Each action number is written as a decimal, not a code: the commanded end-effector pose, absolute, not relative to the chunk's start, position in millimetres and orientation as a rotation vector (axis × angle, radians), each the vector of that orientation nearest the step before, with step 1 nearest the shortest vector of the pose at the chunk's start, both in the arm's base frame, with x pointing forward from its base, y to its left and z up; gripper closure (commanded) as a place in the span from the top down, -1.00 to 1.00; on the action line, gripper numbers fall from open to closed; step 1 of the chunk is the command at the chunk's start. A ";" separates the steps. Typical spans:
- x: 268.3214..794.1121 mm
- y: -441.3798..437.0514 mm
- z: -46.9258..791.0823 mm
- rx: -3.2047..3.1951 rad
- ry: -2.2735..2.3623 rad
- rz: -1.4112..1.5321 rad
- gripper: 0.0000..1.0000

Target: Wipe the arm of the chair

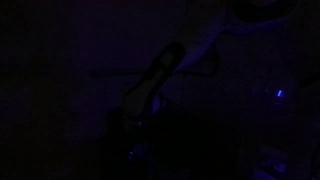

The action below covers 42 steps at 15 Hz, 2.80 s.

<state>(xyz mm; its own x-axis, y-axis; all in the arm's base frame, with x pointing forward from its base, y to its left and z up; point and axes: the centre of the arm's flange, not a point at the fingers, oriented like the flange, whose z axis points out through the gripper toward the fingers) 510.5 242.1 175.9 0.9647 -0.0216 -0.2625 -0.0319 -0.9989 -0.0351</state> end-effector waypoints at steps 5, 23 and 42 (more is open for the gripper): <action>634.8 207.2 151.8 -2.989 -0.170 0.079 -0.87; 614.3 261.7 19.4 -2.880 -0.192 0.349 -0.86; 567.3 222.4 69.2 -3.042 -0.059 0.491 -0.86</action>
<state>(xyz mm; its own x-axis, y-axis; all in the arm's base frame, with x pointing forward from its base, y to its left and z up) 544.6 250.4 33.8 0.9290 0.0713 -0.3633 0.0239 -0.9908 -0.1332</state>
